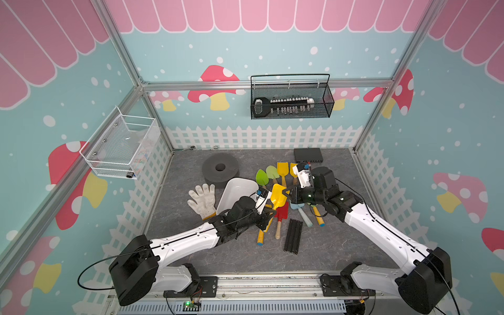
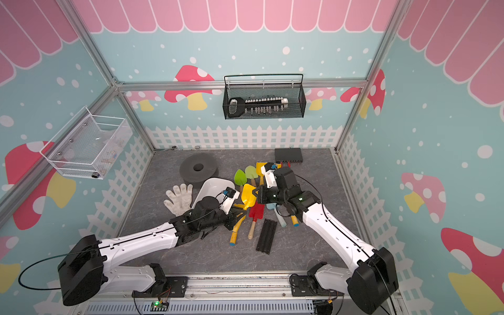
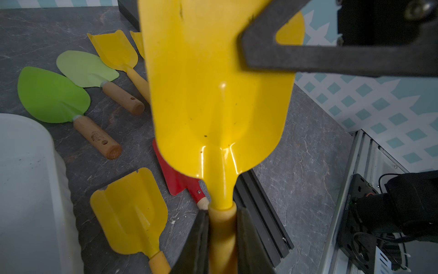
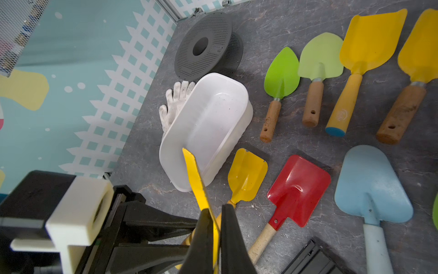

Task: Take the shovel out of the storage box
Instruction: Place the shovel at the center of the board.

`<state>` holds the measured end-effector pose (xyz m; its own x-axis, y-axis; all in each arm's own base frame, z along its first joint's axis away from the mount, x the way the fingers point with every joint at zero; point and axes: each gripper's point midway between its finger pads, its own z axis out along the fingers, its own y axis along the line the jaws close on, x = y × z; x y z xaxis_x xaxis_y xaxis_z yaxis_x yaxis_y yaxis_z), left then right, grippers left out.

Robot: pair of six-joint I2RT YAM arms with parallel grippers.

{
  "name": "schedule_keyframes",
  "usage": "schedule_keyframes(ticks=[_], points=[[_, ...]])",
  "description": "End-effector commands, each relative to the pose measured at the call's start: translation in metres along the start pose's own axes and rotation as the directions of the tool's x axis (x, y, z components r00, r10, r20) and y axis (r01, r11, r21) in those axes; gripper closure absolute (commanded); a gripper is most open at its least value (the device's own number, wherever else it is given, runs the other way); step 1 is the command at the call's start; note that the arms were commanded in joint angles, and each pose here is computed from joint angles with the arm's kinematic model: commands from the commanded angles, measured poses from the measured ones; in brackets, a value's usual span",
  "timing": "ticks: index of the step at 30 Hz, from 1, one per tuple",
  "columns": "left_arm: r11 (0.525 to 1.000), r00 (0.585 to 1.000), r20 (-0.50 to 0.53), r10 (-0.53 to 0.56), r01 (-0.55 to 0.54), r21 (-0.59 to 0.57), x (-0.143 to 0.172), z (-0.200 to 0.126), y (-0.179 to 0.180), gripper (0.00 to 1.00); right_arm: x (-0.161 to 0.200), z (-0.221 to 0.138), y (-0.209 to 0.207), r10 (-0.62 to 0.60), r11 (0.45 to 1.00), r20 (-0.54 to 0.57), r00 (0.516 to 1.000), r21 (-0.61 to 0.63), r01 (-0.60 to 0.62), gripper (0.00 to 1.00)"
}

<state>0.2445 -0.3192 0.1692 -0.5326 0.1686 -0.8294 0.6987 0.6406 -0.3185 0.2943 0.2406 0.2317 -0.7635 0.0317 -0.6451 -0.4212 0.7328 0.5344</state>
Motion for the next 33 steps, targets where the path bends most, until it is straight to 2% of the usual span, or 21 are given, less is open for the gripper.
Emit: schedule_keyframes(ticks=[1,4,11,18,22,33], points=[[0.998,1.000,0.012,0.010,-0.011,0.070,-0.010,0.002,-0.016,0.66,-0.012,-0.005,0.009,-0.052,0.999,0.031,0.998,-0.004,0.053,1.00],[0.995,1.000,0.000,0.003,-0.003,0.100,-0.006,0.003,-0.020,0.52,-0.014,-0.007,0.010,-0.066,0.998,0.035,0.997,0.000,0.066,1.00],[0.977,0.999,-0.029,-0.023,0.029,0.211,-0.001,-0.005,-0.025,0.37,-0.025,-0.022,0.013,-0.138,0.990,0.041,0.990,0.003,0.138,1.00],[0.921,0.991,-0.062,-0.121,0.136,0.364,0.001,-0.016,-0.022,0.32,-0.038,-0.044,0.012,-0.176,0.978,0.055,0.983,-0.099,0.181,1.00],[0.895,0.990,-0.066,-0.121,0.138,0.423,0.001,-0.019,-0.030,0.32,-0.046,-0.057,0.010,-0.205,0.966,0.083,0.975,-0.142,0.215,1.00],[0.852,0.984,-0.116,-0.132,0.173,0.495,0.007,-0.015,-0.040,0.33,-0.058,-0.066,0.012,-0.179,0.944,0.110,0.978,-0.262,0.202,1.00]])
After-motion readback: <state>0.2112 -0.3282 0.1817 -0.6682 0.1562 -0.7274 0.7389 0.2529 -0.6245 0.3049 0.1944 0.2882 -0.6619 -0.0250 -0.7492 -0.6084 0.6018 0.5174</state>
